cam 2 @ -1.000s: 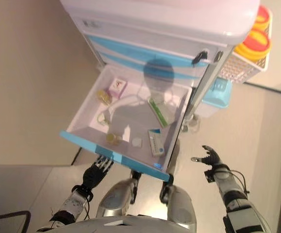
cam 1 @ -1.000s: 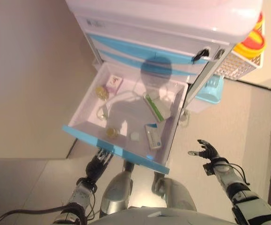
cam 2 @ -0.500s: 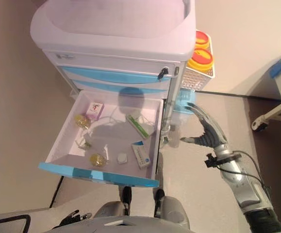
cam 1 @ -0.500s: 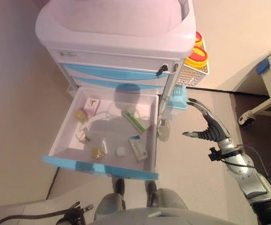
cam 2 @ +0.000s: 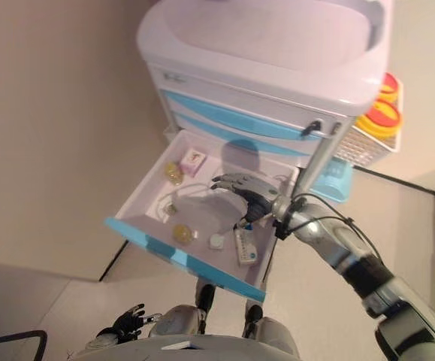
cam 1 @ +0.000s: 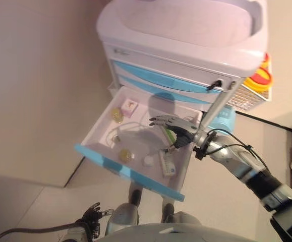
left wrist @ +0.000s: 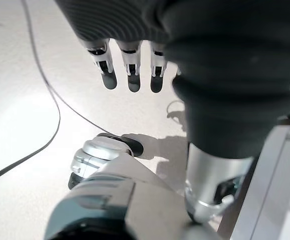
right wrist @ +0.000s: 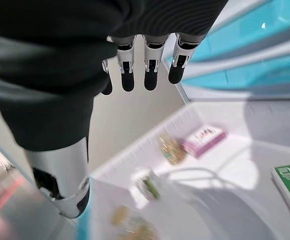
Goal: Open the drawer and pick up the medicine
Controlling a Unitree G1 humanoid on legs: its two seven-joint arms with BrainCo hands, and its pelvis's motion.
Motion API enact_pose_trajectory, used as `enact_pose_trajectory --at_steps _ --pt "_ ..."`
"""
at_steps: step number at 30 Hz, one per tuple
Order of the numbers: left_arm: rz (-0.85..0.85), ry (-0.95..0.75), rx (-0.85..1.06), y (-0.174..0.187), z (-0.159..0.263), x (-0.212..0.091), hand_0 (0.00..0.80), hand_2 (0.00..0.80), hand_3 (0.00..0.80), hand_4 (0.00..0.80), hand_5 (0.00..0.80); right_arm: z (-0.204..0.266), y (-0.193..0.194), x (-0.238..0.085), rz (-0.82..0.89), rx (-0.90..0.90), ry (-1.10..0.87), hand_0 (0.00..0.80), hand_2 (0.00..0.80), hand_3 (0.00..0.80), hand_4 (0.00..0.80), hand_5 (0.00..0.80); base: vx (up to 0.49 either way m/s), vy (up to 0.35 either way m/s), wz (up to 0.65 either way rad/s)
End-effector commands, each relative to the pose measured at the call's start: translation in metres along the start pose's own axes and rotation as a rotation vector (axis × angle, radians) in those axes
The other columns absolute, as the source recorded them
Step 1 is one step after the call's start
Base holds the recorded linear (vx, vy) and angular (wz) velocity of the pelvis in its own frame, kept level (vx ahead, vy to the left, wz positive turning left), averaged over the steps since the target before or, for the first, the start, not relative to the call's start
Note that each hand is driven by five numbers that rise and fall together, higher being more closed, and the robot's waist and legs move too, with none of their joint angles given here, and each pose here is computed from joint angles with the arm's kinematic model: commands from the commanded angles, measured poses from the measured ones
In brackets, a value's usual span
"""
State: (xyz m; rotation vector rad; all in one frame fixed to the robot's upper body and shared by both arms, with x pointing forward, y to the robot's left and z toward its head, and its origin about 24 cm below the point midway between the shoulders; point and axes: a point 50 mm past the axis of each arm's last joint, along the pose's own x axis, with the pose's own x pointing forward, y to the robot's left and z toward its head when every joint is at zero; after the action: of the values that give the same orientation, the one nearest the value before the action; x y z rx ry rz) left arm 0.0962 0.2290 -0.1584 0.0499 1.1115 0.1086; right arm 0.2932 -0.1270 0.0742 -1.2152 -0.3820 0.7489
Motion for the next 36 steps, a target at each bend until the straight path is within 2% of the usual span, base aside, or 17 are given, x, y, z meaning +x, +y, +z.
enact_pose_trajectory --at_steps 1,15,36 --pt "0.002 -0.014 0.072 0.001 0.01 0.002 0.0 0.0 0.0 0.0 0.0 0.011 -0.011 0.018 -0.083 -0.054 -0.025 0.0 0.0 0.0 0.0 0.0 0.03 -0.042 0.55" --pt "-0.035 -0.026 0.155 0.005 0.008 -0.001 0.0 0.0 0.0 0.0 0.0 -0.018 0.037 0.037 0.09 -0.034 0.217 0.0 0.0 0.0 0.0 0.0 0.03 -0.021 0.3" --pt "-0.056 -0.096 0.178 0.006 0.017 -0.001 0.0 0.0 0.0 0.0 0.0 -0.017 0.064 0.045 0.17 -0.065 0.238 0.0 0.0 0.0 0.0 0.0 -0.005 -0.005 0.08"
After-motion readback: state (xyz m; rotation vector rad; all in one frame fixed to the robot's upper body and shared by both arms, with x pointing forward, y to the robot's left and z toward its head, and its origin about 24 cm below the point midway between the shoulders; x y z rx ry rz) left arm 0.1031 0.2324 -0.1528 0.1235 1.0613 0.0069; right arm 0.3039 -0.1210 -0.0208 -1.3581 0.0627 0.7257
